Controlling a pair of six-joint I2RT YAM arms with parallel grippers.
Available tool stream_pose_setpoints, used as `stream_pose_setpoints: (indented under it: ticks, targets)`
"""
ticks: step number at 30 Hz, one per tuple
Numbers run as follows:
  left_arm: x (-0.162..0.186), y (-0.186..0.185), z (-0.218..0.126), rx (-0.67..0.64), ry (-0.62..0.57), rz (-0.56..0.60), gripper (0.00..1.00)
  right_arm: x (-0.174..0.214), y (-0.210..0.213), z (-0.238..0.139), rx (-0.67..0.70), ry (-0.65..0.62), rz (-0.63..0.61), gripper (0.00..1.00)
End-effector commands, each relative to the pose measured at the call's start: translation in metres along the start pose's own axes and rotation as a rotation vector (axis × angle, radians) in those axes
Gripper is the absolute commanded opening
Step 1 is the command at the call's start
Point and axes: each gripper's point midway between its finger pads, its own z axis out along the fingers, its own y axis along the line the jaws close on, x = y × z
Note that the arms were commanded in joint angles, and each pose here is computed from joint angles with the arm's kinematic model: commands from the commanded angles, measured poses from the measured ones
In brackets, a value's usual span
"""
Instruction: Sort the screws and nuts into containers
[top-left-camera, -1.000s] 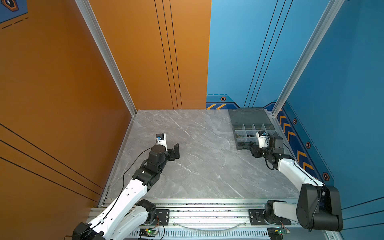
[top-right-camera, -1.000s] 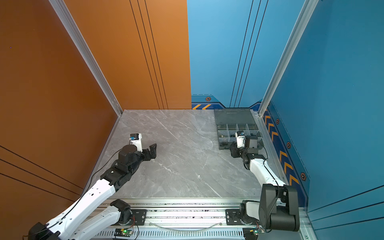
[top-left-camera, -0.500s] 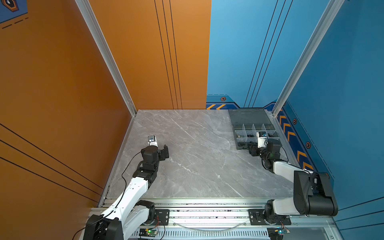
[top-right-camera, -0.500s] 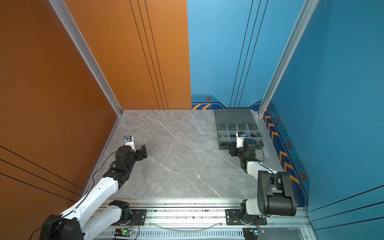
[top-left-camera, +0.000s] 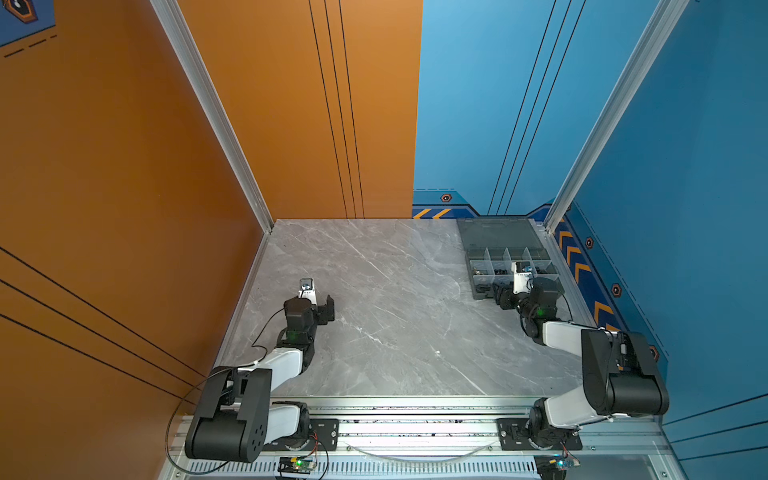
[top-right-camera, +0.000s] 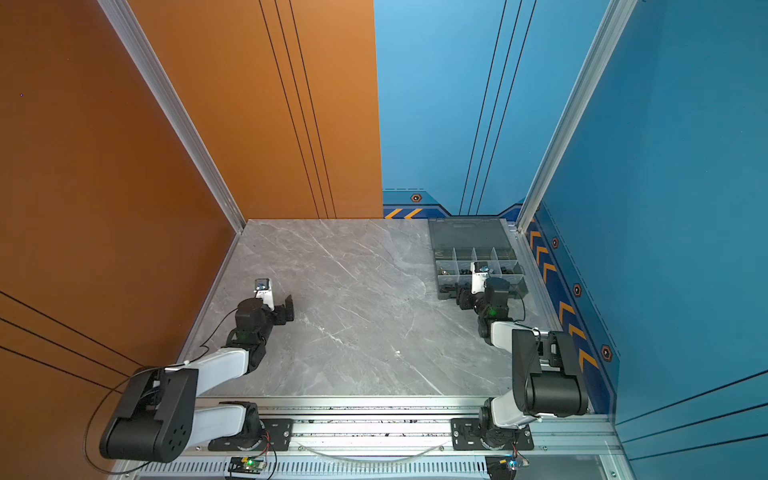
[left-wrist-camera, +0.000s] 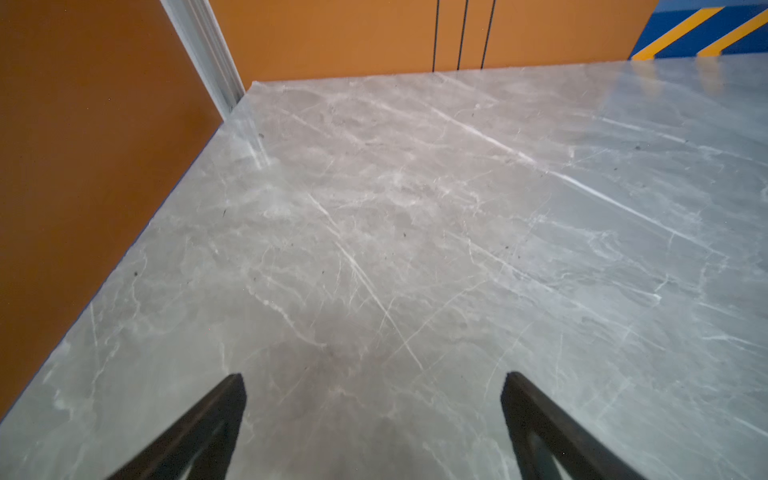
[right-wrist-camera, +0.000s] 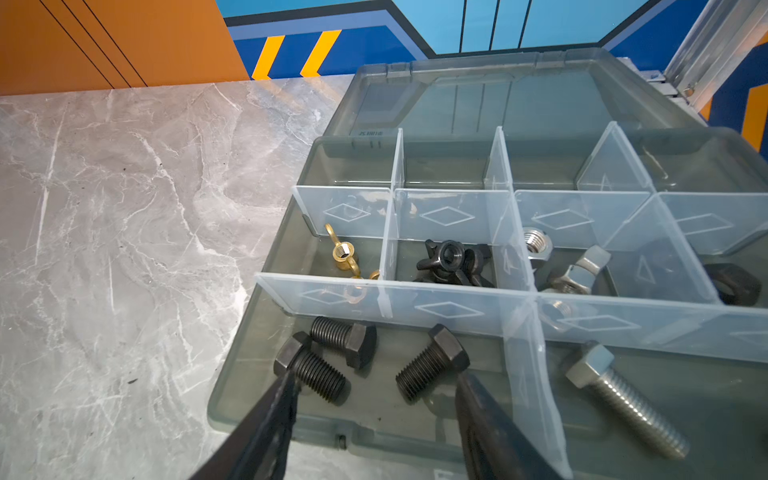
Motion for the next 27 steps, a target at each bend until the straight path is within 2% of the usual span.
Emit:
stream_pose_setpoints:
  ticks: [1,10,15,18,24,26,27]
  targets:
    - [-0.025,-0.003,0.001,0.040,-0.131,-0.001,0.98,-0.004,0.001,0.000,0.011,-0.031,-0.016,0.64]
    - [-0.009,-0.004,0.012,0.054,-0.213,-0.036,0.98,-0.002,0.002,-0.008,0.063,-0.073,-0.047,0.67]
    - [-0.008,0.005,0.019,-0.007,-0.163,-0.053,0.98,0.000,-0.007,-0.010,0.140,-0.093,-0.046,0.68]
    - [-0.005,0.009,0.029,-0.045,-0.101,-0.049,0.98,0.005,-0.015,-0.012,0.192,-0.150,-0.030,0.69]
    - [-0.005,0.012,0.032,-0.063,-0.083,-0.060,0.98,0.007,-0.016,-0.012,0.204,-0.122,-0.031,0.73]
    - [-0.005,0.015,0.035,-0.067,-0.071,-0.068,0.98,0.006,-0.018,-0.011,0.209,-0.125,-0.025,0.78]
    - [-0.004,0.016,0.037,-0.073,-0.058,-0.072,0.98,0.006,-0.018,-0.011,0.209,-0.119,-0.023,1.00]
